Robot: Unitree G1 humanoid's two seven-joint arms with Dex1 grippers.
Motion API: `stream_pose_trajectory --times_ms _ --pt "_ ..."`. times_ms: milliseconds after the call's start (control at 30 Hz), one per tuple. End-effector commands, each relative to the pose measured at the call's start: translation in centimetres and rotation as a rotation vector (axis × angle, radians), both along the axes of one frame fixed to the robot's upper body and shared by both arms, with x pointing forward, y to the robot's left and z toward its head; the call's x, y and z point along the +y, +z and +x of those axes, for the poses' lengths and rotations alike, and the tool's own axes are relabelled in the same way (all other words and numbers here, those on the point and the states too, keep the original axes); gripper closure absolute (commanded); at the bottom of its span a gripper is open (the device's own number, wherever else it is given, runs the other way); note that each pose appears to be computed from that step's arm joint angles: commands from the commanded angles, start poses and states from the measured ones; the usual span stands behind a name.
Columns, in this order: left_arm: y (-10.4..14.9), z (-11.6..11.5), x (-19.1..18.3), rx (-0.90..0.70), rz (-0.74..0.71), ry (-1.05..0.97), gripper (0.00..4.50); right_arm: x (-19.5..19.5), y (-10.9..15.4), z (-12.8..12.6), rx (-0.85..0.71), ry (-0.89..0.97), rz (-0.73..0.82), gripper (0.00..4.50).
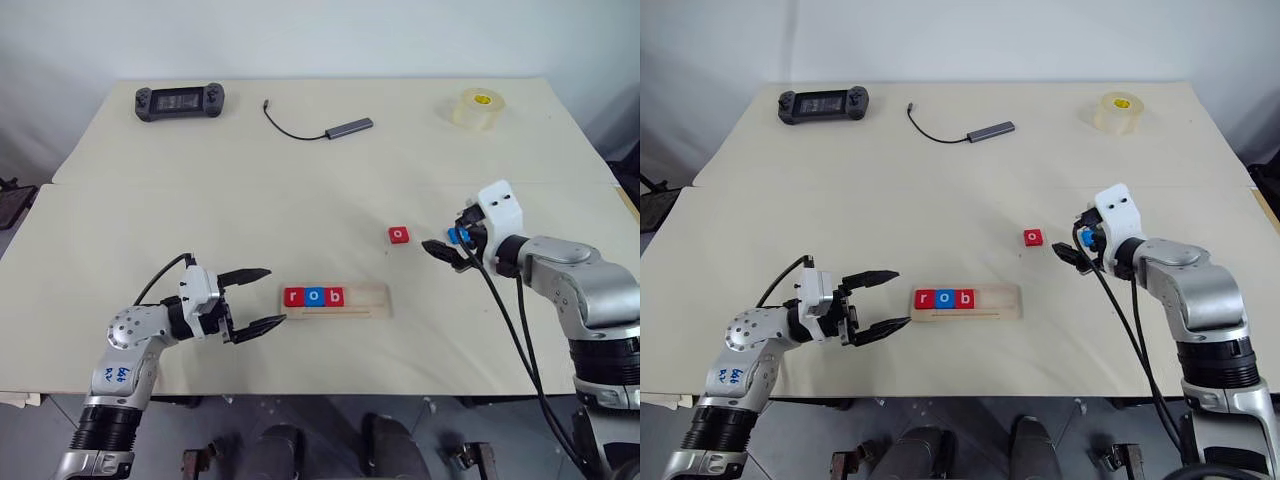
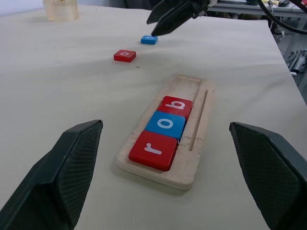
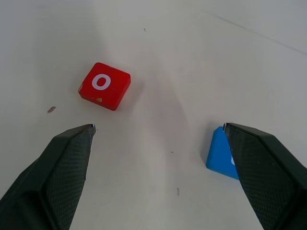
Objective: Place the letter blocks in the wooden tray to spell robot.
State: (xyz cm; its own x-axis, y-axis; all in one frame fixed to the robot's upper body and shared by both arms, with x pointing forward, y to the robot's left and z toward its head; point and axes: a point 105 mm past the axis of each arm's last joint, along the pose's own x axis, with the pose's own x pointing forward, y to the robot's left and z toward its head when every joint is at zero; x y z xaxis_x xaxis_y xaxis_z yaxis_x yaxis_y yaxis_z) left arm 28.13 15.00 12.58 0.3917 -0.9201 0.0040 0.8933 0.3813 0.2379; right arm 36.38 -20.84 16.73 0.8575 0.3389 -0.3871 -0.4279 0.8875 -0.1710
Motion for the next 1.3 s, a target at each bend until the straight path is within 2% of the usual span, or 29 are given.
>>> stream_pose_trajectory --times_ms 33,767,1200,1300 --pt "0.8 -0.4 0.0 -0.044 0.000 0.008 0.00 -0.3 1.2 0.2 -0.031 -0.030 -0.016 0.03" --pt "0.7 -0.4 0.2 -0.043 0.004 0.011 0.00 -1.3 1.2 0.1 -0.025 -0.101 -0.025 0.03" --pt "0.7 -0.4 0.6 -0.044 0.007 0.024 0.00 2.0 1.6 0.0 -0.032 -0.029 0.031 0.03" --pt "0.8 -0.4 0.5 -0.045 0.006 0.025 0.00 4.0 1.2 0.5 -0.027 0.005 0.056 0.03"
